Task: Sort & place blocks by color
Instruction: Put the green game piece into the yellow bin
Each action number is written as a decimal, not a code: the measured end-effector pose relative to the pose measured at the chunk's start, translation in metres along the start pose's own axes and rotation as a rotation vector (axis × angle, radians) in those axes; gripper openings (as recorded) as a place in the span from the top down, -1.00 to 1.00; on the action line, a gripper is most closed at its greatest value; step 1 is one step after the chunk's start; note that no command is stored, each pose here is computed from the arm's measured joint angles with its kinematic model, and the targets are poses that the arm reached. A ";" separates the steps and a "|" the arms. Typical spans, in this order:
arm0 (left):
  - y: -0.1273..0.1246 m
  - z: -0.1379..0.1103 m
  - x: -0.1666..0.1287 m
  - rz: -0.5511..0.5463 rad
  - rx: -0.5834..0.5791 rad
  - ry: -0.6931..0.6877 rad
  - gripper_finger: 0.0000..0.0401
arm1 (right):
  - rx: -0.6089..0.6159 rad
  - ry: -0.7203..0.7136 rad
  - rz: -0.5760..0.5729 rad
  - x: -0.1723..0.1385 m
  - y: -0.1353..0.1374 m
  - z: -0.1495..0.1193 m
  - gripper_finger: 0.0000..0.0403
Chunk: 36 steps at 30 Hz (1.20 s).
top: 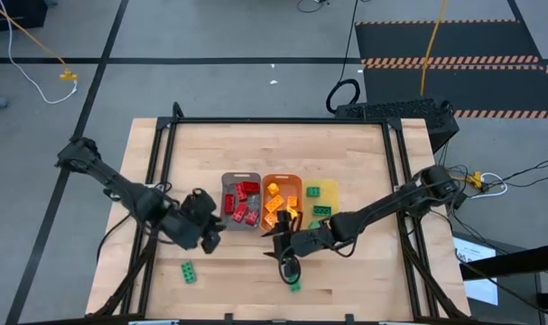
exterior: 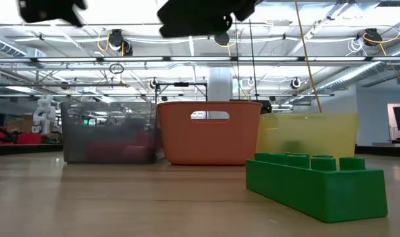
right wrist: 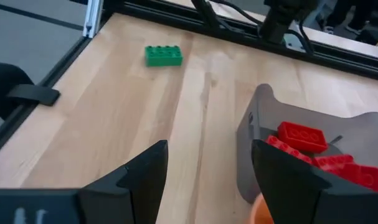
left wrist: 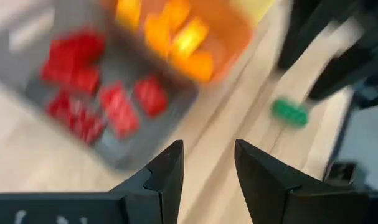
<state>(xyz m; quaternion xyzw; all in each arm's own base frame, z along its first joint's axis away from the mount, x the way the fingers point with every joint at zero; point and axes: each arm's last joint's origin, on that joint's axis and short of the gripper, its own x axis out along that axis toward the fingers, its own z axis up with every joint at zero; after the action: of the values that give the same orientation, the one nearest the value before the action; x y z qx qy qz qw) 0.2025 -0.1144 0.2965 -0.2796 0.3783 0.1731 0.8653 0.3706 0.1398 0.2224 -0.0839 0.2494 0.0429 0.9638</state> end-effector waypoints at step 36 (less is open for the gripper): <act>-0.027 -0.131 0.056 0.128 0.888 0.824 -0.66 | 0.020 0.007 -0.064 -0.019 -0.035 -0.020 -0.11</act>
<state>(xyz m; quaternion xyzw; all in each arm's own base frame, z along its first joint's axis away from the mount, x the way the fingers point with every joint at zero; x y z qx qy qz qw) 0.1803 -0.2109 0.1910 0.0873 0.7340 -0.0717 0.6697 0.3488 0.1007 0.2194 -0.0821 0.2507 0.0093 0.9645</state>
